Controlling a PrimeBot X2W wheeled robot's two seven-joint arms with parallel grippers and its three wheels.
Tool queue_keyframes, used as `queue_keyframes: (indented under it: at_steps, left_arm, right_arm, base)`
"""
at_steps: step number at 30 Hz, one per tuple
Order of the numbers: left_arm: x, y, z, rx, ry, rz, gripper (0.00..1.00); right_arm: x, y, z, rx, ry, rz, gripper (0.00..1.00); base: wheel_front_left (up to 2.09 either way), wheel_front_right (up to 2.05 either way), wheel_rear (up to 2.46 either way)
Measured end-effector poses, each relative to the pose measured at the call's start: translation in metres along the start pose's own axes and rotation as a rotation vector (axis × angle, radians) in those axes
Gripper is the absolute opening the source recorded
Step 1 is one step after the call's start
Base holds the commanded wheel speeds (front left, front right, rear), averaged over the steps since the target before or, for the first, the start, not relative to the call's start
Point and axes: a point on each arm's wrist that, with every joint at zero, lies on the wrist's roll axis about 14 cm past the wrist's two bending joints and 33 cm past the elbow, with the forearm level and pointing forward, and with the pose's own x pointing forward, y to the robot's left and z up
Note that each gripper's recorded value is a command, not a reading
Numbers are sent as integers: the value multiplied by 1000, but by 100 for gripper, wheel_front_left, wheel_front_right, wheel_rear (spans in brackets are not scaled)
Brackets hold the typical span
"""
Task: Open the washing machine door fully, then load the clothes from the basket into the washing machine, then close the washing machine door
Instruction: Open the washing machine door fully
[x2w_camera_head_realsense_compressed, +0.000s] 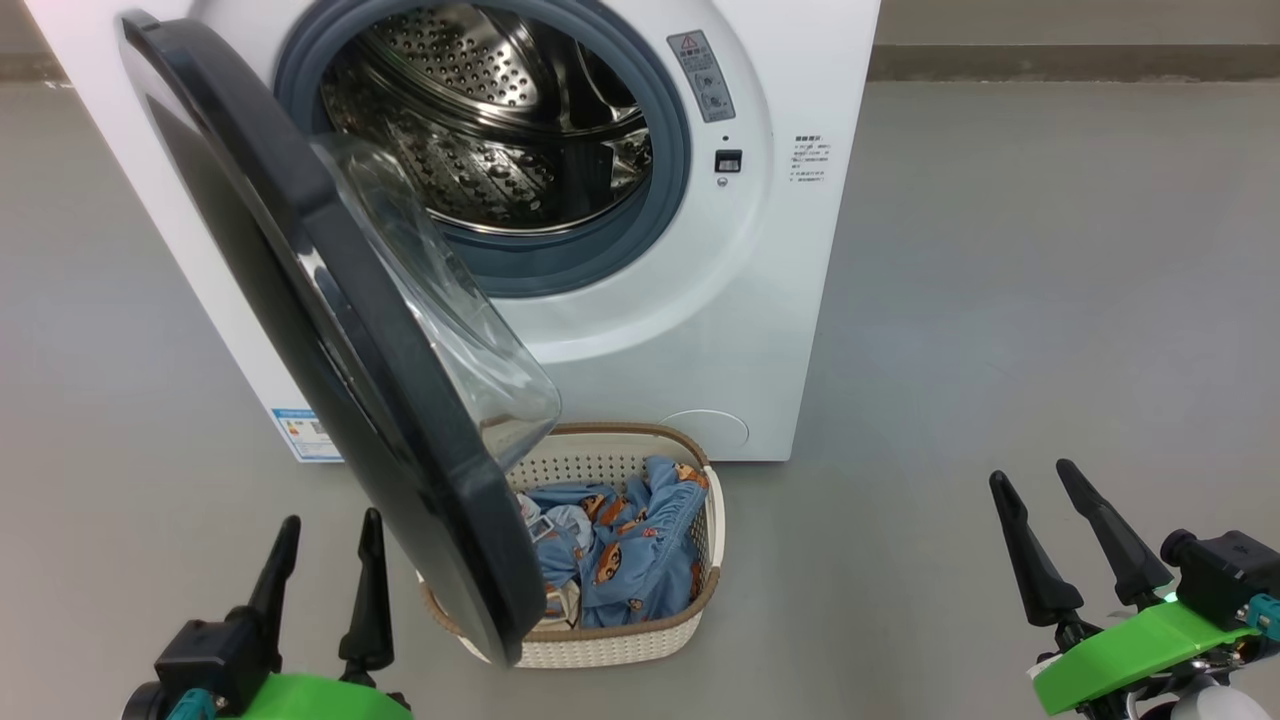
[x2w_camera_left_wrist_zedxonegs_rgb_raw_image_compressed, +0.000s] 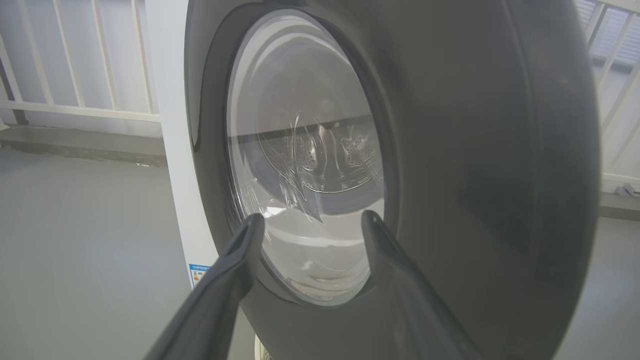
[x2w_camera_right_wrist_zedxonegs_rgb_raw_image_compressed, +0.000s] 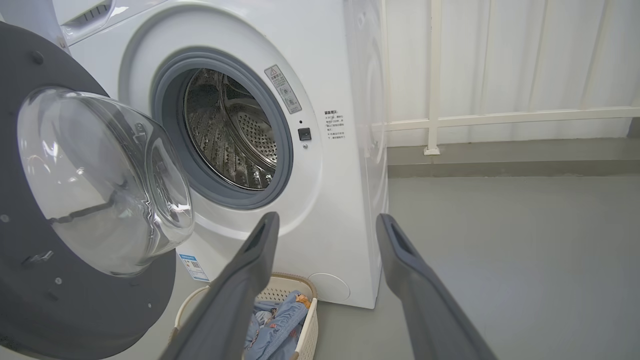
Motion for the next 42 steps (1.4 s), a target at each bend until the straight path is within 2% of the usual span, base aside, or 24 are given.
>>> queue_keyframes:
  at_steps: [23,24,25,26,27,28,38,42]
  left_arm:
    - [0,-1,-3,0,10,-5,100]
    - [0,-1,-4,0,11,-5,89]
    - [0,-1,-4,0,12,-5,52]
    - [0,-1,-4,-1,12,-5,31]
    - [0,-2,-3,-2,10,-7,3]
    - [1,-2,-3,-3,8,-8,0]
    - [8,-6,30,-18,-97,-7,0]
    - [14,-16,59,-17,-186,-33,0]
  right_arm:
    - [-3,-2,-4,3,11,-12,100]
    - [-3,-2,-4,4,12,-12,100]
    - [-3,-2,-4,4,12,-13,100]
    - [-3,-2,-4,4,13,-12,100]
    - [-3,-2,-4,4,13,-12,100]
    - [-3,-2,-4,4,13,-13,100]
    - [-2,-1,-6,7,16,-9,100]
    - [-2,-1,-6,8,17,-9,100]
  base:
    - [0,0,0]
    - [0,0,0]
    - [0,0,0]
    - [0,0,0]
    - [0,0,0]
    - [0,0,0]
    - [0,0,0]
    - [0,0,0]
